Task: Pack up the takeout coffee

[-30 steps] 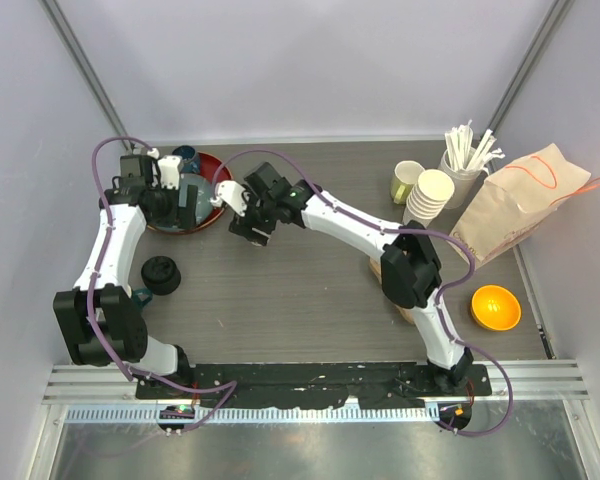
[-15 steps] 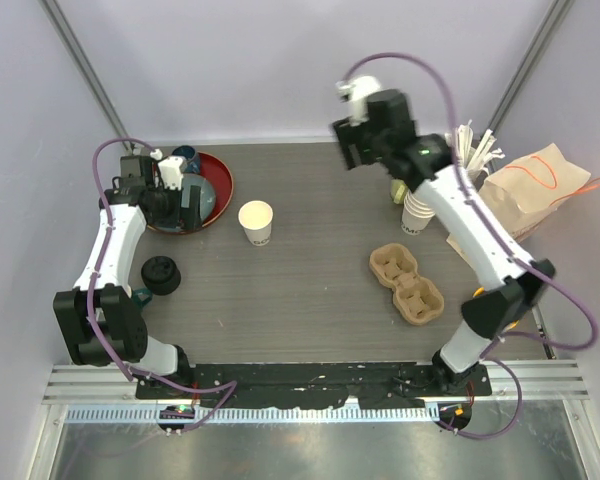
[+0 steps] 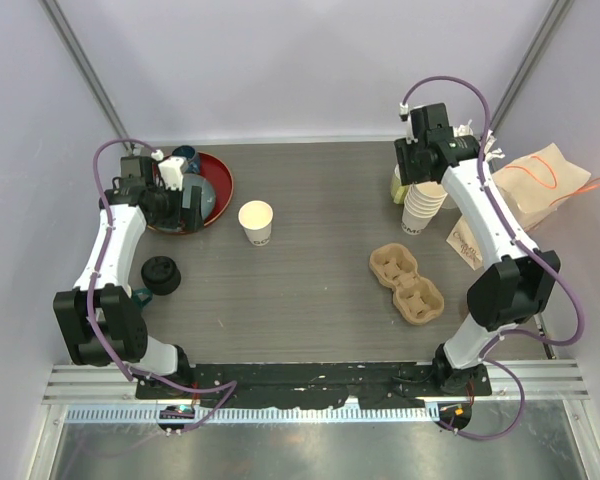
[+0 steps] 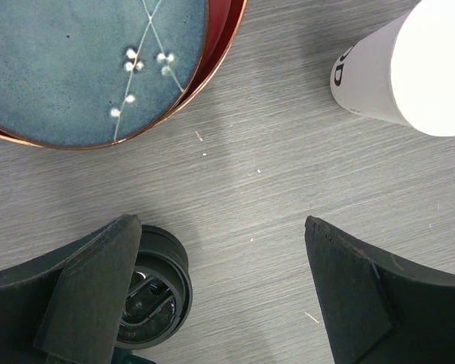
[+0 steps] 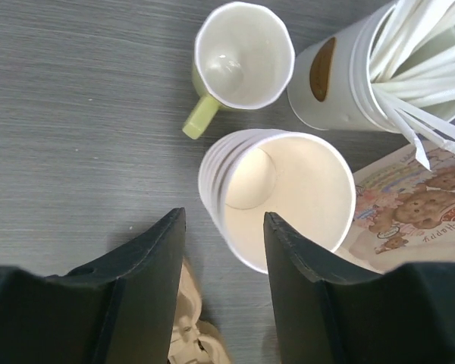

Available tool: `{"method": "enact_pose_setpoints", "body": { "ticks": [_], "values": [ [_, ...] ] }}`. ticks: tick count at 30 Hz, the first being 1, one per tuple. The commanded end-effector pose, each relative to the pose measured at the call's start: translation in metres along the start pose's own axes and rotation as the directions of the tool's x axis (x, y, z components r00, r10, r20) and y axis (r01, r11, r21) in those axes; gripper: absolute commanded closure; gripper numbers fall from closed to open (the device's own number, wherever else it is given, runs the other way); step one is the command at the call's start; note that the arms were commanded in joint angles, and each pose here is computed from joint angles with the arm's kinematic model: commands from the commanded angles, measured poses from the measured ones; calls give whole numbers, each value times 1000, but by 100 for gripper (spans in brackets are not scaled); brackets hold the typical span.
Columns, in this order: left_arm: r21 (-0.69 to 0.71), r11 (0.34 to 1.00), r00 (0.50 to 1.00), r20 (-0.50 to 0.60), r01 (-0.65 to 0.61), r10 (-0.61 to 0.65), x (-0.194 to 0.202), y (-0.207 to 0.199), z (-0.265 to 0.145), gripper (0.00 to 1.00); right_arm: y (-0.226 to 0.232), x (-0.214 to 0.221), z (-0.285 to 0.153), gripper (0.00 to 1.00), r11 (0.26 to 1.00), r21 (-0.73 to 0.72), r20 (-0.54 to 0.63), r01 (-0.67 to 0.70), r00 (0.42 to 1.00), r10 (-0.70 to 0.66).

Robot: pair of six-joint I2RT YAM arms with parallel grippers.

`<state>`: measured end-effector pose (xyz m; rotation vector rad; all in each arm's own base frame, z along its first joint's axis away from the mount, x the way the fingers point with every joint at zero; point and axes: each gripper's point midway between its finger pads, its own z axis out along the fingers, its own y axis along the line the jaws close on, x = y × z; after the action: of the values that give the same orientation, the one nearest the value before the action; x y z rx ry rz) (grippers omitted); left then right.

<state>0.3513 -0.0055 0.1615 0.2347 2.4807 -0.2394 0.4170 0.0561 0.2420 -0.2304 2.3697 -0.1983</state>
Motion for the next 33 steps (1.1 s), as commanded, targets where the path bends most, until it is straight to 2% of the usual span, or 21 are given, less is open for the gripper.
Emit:
{"method": "enact_pose_setpoints", "body": {
  "ticks": [1,7,12,18,24,29,33],
  "values": [
    [13,1000,1000,29,-5,5,-3,-6,-9,7,-1,0,7,50,1000,-28,-8,-7,1000,7],
    [15,1000,1000,24,-2,2,-3,-5,-8,7,-5,-3,18,63,1000,-27,-24,0,1000,0],
    [7,1000,1000,25,-9,9,-3,-4,-9,7,-4,-1,23,65,999,-52,-35,-14,999,12],
    [10,1000,1000,24,-8,8,-4,-4,-7,7,-7,-1,24,87,999,-36,-39,-14,999,13],
    [12,1000,1000,20,-10,10,-3,-4,-6,7,-11,-6,16,99,1000,-30,-27,-4,1000,3],
    [12,1000,1000,22,-11,10,-4,-4,-6,7,-20,-5,9,99,1000,14,-38,26,999,-25],
    [15,1000,1000,22,-11,10,-4,-4,-7,7,-21,-5,1,99,994,50,-27,101,995,-100]
  ]
}}
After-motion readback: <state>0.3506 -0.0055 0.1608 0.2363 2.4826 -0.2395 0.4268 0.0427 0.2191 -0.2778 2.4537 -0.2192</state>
